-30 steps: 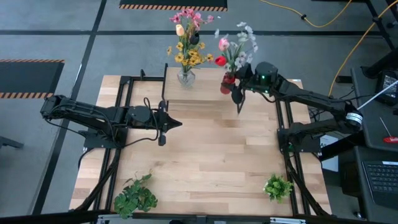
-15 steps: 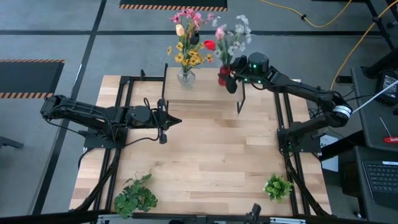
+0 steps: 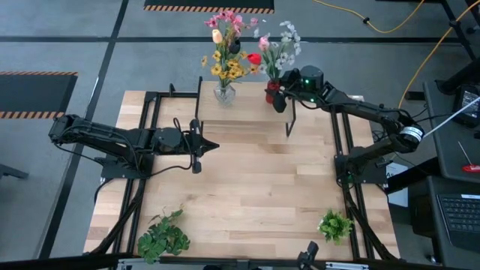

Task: Pick and place flowers into a vace then onto a shelf
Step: Put the red vase with flowers on the shelf

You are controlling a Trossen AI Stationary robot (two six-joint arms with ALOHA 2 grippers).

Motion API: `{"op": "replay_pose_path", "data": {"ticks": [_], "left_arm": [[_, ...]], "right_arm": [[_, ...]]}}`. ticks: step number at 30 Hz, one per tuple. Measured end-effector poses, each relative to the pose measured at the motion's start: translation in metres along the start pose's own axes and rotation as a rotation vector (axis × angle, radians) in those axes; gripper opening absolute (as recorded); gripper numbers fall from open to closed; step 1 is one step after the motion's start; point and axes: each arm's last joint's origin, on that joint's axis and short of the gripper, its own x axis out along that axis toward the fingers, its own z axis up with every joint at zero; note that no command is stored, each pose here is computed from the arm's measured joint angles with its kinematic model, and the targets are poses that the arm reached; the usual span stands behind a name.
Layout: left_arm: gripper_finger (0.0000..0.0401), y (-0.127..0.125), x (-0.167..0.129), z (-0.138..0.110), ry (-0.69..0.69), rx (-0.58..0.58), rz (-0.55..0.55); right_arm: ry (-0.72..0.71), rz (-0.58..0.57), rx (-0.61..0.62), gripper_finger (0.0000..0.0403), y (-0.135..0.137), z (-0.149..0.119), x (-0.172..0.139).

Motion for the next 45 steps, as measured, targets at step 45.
{"op": "replay_pose_path", "data": {"ticks": [45], "left_arm": [[0.0006, 0.0, 0.0, 0.0, 0.004, 0.001, -0.003]], "right_arm": [[-0.039, -0.052, 0.051, 0.0239, -0.005, -0.018, 0.001]]}}
